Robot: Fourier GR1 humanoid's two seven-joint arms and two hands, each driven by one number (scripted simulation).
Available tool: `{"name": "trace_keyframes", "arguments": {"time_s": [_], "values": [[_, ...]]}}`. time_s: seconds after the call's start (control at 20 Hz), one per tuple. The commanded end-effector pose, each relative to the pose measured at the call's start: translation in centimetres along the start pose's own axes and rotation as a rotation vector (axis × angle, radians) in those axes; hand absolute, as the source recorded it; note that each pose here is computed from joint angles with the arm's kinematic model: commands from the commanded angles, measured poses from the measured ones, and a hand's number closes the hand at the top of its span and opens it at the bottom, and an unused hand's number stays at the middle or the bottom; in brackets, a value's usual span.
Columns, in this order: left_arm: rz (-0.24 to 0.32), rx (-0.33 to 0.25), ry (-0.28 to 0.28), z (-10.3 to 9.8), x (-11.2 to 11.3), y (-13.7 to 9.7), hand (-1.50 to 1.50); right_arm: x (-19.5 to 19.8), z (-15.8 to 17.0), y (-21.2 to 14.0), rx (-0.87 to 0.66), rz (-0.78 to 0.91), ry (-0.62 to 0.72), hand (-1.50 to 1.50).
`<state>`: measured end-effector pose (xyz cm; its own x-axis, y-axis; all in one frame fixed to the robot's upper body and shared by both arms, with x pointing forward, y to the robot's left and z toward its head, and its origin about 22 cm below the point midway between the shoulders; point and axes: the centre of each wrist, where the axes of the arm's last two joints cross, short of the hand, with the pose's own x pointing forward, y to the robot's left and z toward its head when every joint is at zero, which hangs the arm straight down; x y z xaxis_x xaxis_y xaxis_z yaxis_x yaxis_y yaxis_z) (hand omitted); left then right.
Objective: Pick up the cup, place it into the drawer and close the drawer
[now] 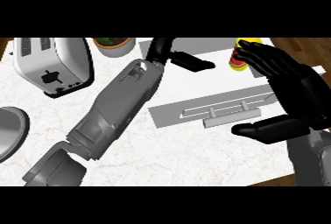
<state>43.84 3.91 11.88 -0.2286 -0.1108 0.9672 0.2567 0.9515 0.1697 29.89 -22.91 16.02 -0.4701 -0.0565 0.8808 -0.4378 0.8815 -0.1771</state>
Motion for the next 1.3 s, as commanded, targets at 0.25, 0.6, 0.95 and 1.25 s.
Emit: {"name": "trace_keyframes", "arguments": {"time_s": [0.25,0.6,0.95,1.25], "values": [[0.208,0.076,-0.157,-0.3,1.3,-0.1,-1.5,-0.9,-0.2,2.4,0.418,-0.026,0.129,1.5],[0.237,0.15,-0.155,-0.1,0.5,0.2,-1.5,-1.1,1.1,2.4,0.518,0.261,0.374,-1.5],[0.299,0.17,-0.179,0.4,-0.7,0.8,-1.5,-5.8,3.6,3.2,0.437,0.509,0.477,-1.5],[0.341,0.158,-0.17,2.2,-3.2,2.4,-1.5,-12.5,4.9,4.9,0.529,0.582,0.603,-1.5]]}}
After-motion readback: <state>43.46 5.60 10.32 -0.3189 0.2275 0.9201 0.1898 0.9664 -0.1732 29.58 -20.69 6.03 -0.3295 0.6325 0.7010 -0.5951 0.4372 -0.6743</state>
